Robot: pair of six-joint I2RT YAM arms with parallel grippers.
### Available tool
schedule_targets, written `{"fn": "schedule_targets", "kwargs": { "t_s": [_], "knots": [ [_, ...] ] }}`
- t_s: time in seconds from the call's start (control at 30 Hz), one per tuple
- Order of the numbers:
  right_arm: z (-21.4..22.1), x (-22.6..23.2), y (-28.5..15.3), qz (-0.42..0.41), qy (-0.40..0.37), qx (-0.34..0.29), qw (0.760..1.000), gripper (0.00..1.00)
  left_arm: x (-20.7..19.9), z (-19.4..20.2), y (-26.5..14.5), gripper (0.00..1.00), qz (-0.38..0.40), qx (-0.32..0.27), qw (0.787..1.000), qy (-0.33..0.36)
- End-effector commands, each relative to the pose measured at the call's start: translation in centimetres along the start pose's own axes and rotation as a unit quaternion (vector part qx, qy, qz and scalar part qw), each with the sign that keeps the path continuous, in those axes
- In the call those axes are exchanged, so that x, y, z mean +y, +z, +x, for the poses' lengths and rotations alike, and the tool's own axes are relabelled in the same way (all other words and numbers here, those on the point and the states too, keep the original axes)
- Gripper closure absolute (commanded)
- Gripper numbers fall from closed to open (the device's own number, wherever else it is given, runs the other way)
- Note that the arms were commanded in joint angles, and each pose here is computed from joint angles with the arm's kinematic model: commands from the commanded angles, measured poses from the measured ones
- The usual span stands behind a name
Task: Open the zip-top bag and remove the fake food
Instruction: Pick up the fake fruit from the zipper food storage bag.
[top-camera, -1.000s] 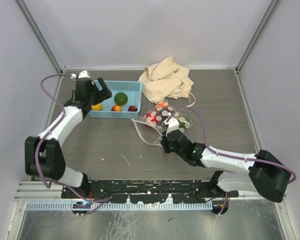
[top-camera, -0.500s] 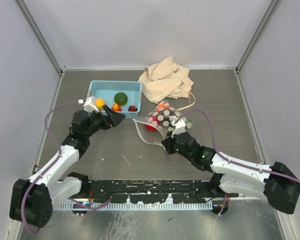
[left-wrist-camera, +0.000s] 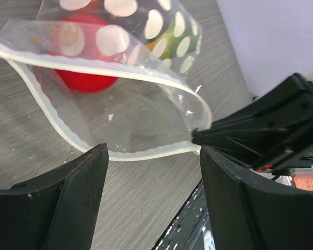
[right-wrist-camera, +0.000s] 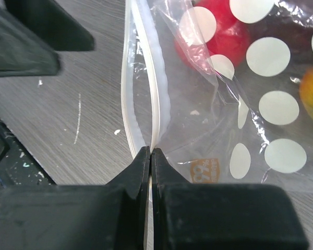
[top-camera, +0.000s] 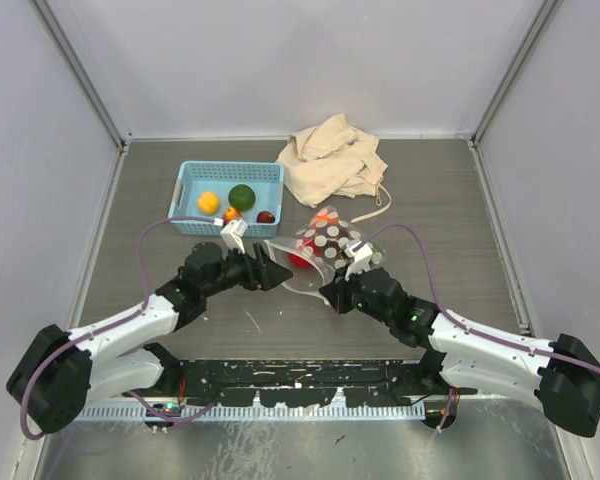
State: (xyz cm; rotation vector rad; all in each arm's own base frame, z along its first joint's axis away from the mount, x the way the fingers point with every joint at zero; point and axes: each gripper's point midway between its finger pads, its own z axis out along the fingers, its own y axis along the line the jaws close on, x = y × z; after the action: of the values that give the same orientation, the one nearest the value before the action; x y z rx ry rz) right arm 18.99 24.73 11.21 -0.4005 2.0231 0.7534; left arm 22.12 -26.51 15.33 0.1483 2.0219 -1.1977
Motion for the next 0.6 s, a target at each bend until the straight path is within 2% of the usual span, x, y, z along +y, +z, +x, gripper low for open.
{"fn": "schedule_targets", "kwargs": {
  "t_s": [0.0,0.2,0.4,0.57],
  "knots": [
    [-2.5,3.0,-0.5,-0.071,0.003,-0.047,0.996,0.99,-0.7,-0.9,1.5,0.29,0.015,-0.021,1.000,0.004],
    [-2.5,4.9,-1.0,-0.111,-0.005,-0.051,0.993,0.99,0.3,0.3,2.5,0.33,0.001,0.000,1.000,-0.006],
    [-1.3,6.4,-0.6,-0.133,-0.022,-0.033,0.990,0.99,-0.1,0.6,2.6,0.33,0.009,0.004,1.000,-0.008],
    [-1.1,8.2,-0.8,-0.154,-0.037,-0.035,0.987,0.99,1.4,1.1,2.5,0.32,-0.028,0.008,1.000,-0.006]
  ]
}}
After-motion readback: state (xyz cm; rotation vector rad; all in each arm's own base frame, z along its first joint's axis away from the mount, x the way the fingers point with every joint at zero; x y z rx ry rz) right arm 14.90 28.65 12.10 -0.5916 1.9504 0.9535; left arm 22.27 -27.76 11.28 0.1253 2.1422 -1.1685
